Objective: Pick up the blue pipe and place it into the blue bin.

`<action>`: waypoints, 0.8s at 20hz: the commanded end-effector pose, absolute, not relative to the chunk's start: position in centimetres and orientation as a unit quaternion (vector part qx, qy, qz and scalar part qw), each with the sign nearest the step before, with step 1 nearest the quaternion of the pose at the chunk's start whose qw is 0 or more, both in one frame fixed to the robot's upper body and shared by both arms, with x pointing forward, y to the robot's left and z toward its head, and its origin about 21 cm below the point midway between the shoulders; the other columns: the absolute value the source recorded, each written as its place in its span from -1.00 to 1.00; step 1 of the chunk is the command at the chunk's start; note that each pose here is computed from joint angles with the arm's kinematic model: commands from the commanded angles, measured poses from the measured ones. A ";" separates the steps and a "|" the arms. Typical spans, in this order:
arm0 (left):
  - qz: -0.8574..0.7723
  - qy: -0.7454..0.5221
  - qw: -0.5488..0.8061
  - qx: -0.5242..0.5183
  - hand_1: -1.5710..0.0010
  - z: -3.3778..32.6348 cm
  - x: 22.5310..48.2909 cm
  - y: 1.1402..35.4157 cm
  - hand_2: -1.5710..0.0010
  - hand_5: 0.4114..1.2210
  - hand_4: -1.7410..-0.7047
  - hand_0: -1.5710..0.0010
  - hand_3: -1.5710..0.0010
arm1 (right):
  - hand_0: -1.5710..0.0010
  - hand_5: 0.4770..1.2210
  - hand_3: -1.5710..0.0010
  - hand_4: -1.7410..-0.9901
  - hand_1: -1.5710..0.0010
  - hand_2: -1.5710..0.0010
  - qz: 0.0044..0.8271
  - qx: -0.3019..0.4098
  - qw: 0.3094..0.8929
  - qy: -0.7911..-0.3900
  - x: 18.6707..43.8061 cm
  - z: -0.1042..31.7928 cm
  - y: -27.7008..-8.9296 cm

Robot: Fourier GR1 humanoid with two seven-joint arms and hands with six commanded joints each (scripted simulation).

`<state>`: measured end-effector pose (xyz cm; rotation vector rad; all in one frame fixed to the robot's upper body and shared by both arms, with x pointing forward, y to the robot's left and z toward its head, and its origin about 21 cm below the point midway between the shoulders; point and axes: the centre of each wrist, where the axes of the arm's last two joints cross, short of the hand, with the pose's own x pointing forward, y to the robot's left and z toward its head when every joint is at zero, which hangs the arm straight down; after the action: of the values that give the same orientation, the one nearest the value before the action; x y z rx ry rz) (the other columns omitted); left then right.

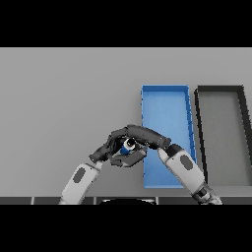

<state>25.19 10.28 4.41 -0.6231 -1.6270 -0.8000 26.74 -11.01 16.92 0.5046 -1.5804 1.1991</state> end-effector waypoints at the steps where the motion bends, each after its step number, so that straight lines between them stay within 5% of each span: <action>1: -0.340 -0.699 0.571 -0.264 -1.00 4.3 25.2 10.5 -0.97 1.00 -0.82 -1.00 -0.54 | -0.23 -0.79 0.00 -0.35 -0.25 -0.26 0.500 0.212 0.516 -0.663 26.8 16.9 -11.0; 2: -0.338 -0.705 0.562 -0.269 -1.00 4.4 25.5 10.3 -0.97 1.00 -0.86 -1.00 -0.56 | -0.39 -0.67 -0.14 -0.46 -0.40 -0.40 0.490 0.231 0.512 -0.667 26.6 16.8 -11.1; 5: -0.335 -0.710 0.556 -0.271 -1.00 4.5 25.2 10.0 -0.99 1.00 -0.93 -1.00 -0.69 | -0.69 0.05 -0.56 -0.31 -0.69 -0.70 0.468 0.253 0.511 -0.676 26.4 16.8 -10.8; 8: -0.333 -0.713 0.553 -0.275 -1.00 4.3 25.3 10.4 -0.96 1.00 -0.96 -1.00 -0.80 | -0.84 0.52 -0.77 -0.30 -0.84 -0.84 0.475 0.252 0.489 -0.687 26.1 16.2 -10.2; 15: -0.326 -0.727 0.541 -0.271 -1.00 4.5 25.5 10.3 -0.99 1.00 -0.98 -1.00 -0.83 | -0.97 0.90 -0.95 -0.34 -0.97 -0.97 0.444 0.280 0.511 -0.681 25.4 16.0 -9.7; 16: -0.328 -0.727 0.540 -0.269 -1.00 4.6 25.6 10.4 -0.99 1.00 -0.99 -1.00 -0.61 | -0.97 0.92 -0.96 -0.35 -0.97 -0.97 0.438 0.283 0.510 -0.684 25.4 15.9 -9.9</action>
<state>25.63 10.42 4.64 -0.6454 -1.7371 -0.7795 25.43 -9.87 15.90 0.6819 -1.6485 1.0568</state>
